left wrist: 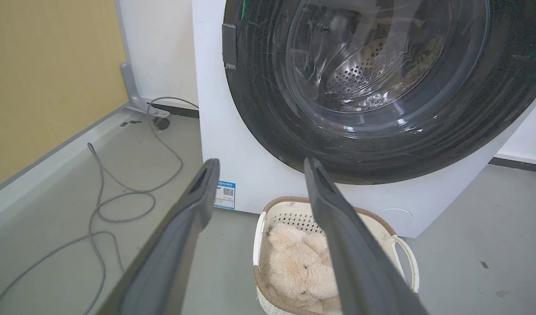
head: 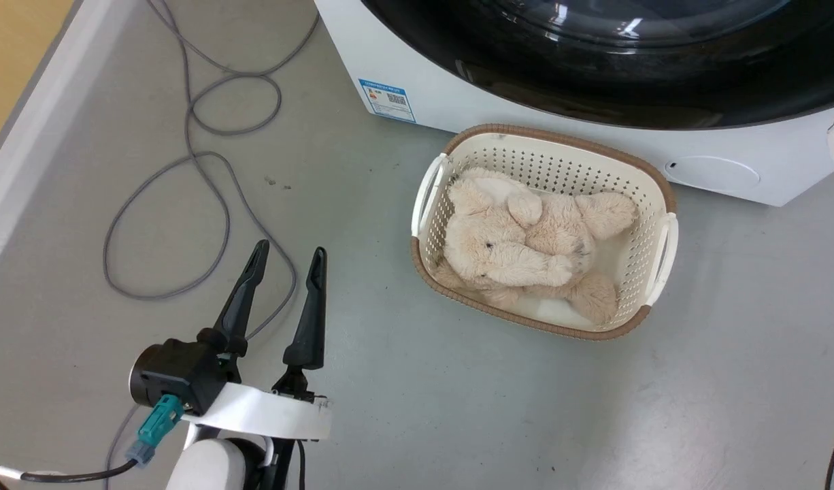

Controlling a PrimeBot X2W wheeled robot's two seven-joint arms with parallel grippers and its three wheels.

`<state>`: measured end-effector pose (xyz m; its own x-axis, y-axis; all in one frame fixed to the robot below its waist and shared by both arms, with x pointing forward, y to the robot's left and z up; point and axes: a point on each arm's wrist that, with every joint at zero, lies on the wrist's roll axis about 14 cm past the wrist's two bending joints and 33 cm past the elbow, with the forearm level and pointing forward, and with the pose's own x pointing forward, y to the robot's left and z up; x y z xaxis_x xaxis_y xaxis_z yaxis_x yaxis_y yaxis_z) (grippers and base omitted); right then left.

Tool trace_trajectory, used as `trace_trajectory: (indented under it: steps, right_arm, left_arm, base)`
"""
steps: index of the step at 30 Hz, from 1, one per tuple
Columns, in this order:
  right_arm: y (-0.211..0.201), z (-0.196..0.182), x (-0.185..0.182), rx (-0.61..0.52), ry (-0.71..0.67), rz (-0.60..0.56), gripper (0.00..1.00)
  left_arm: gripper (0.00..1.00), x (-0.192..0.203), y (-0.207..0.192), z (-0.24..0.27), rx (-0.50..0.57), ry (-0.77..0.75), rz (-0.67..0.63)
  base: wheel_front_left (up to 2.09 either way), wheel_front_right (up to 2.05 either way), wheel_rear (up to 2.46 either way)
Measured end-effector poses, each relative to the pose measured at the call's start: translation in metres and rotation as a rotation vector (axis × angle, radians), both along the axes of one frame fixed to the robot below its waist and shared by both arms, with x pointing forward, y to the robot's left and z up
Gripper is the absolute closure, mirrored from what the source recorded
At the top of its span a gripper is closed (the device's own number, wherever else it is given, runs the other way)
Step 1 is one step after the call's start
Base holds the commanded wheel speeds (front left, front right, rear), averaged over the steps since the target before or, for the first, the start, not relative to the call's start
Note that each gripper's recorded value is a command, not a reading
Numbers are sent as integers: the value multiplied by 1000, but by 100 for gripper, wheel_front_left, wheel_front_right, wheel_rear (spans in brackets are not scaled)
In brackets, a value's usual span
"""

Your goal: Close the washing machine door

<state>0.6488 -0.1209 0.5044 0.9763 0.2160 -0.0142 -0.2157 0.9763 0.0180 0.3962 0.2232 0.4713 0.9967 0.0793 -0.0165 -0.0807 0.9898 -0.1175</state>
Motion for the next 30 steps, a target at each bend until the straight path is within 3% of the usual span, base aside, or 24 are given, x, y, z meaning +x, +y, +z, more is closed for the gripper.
trace_trajectory:
  steps: [11,20,30]
  right_arm:
    - [-3,33,-22,0,-92,-3,100]
    - [3,34,-106,-25,-129,51,100]
    - [-21,61,-198,37,-232,-32,100]
  left_arm:
    - [0,-3,-2,20,-5,-60,-7]
    - [0,-29,-1,44,-7,-126,4]
    - [0,-50,-21,56,-12,-167,-51]
  base:
    - [0,0,0]
    - [0,0,0]
    - [0,0,0]
